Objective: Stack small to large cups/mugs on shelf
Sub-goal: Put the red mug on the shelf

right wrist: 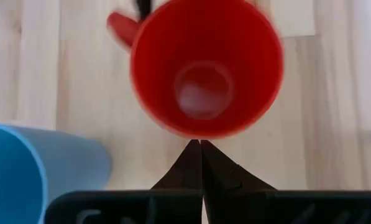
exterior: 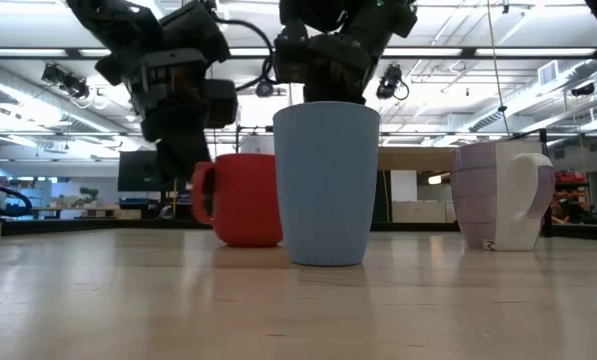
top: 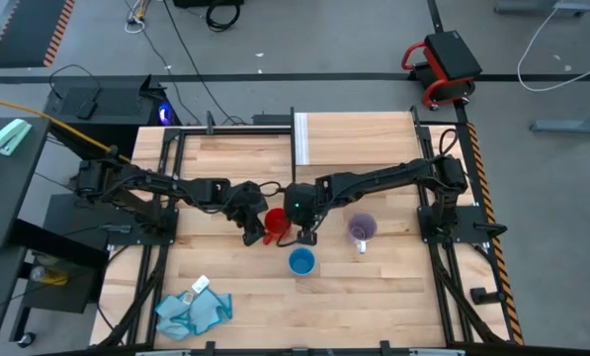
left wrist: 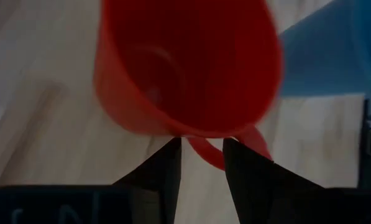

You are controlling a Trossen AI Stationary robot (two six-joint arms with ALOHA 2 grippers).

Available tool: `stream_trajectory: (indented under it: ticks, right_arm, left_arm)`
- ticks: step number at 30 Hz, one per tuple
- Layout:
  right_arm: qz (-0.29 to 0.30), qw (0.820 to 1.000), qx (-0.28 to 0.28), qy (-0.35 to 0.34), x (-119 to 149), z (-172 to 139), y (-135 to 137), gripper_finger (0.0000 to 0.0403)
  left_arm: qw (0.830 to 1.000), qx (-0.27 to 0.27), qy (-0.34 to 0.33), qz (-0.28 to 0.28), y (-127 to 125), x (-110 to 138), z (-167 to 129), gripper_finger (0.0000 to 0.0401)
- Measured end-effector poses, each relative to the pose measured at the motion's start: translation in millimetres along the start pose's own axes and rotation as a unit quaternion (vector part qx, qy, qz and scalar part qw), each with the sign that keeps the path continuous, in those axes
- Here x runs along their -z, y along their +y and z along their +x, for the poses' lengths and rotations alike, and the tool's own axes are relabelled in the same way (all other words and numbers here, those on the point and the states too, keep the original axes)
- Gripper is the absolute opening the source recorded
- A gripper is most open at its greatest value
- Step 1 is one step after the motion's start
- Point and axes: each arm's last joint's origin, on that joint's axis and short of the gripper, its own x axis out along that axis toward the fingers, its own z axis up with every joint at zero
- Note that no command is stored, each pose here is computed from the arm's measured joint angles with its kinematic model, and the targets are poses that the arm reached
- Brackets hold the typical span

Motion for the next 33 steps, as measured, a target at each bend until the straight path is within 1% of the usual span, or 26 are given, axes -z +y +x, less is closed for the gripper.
stream_trajectory:
  ticks: [4, 8, 18, 22, 26, 33]
  right_arm:
    - [0.001, 1.0, 0.001, -0.001, -1, -1, -6, 0.0]
    - [-0.002, 1.0, 0.002, -0.003, -1, -1, -9, 0.0]
    - [0.0, 1.0, 0.009, -0.02, -5, -2, -19, 0.0]
    - [0.004, 1.0, 0.002, -0.03, -7, -3, -22, 0.0]
    - [0.011, 1.0, 0.004, -0.021, -6, -2, -22, 0.0002]
    - [0.015, 1.0, 0.014, -0.005, -2, -2, -21, 0.0011]
  left_arm:
    - [1.0, 0.01, -0.009, 0.004, -3, -1, 1, 0.0132]
    - [1.0, 0.009, -0.012, 0.002, -3, -2, 1, 0.0137]
    - [0.999, 0.023, -0.023, 0.005, -8, -3, 2, 0.014]
    - [0.999, 0.022, -0.041, 0.011, -11, -6, 1, 0.0144]
    - [0.999, 0.02, -0.032, -0.002, -11, -4, 1, 0.0142]
    - [1.0, 0.015, -0.019, -0.007, -9, -1, 2, 0.0135]
